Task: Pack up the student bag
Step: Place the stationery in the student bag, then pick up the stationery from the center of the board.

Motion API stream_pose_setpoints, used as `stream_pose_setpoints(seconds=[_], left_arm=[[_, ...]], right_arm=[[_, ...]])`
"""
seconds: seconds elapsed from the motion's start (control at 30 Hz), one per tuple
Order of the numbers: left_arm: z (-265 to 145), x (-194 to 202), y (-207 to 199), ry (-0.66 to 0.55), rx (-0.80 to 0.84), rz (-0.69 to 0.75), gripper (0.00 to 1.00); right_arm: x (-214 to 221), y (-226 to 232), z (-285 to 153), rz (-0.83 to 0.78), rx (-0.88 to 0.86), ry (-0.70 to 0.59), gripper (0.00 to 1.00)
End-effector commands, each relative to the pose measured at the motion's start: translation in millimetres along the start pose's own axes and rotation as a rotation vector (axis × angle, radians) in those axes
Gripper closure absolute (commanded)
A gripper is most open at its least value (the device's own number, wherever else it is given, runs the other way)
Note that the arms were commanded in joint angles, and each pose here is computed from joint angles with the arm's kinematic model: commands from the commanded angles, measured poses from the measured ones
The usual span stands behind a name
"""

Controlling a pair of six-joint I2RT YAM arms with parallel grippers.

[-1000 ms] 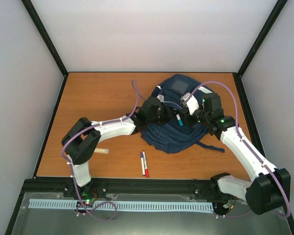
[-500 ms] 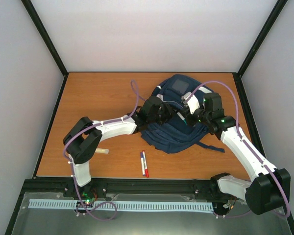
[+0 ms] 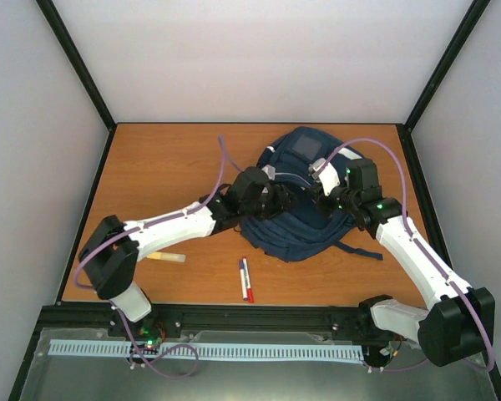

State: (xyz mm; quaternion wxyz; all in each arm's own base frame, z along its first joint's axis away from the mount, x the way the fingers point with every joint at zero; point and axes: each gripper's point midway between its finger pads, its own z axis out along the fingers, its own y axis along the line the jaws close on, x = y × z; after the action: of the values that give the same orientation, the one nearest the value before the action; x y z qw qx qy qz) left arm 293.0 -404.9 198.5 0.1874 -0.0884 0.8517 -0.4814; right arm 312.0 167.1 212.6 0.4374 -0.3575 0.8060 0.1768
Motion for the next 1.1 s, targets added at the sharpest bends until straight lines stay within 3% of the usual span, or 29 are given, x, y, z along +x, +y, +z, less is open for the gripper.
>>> stream_pose_setpoints(seconds=[0.0,0.27,0.43,0.57,0.8,1.07], left_arm=[[-36.2,28.3,40.9,0.1,-0.194,0.193,0.54],[-102.8,47.4,131.5,0.155,-0.534,0.316,0.54],[-120.2,71.1,168.9,0.256,-0.622,0.302,0.55],[-120.8,95.3,177.0,0.382,-0.592,0.305,0.54],[-122.1,114.4,184.3,0.425,-0.62,0.321,0.51],[-94.0,152.0,140.2,0.486,-0.443,0.394,0.53]], right_arm=[[-25.5,1.2,-13.1,-0.04,-0.003,-0.104,0.97],[-24.6,0.9,-12.3,-0.045,-0.002,-0.1,0.97],[-22.9,0.1,-10.3,-0.046,-0.003,-0.094,0.97],[-20.9,-0.7,-8.4,-0.049,-0.002,-0.085,0.97],[-19.1,-0.5,-6.2,-0.048,-0.008,-0.078,0.97],[-20.0,-0.5,-7.7,-0.053,-0.004,-0.08,0.97]])
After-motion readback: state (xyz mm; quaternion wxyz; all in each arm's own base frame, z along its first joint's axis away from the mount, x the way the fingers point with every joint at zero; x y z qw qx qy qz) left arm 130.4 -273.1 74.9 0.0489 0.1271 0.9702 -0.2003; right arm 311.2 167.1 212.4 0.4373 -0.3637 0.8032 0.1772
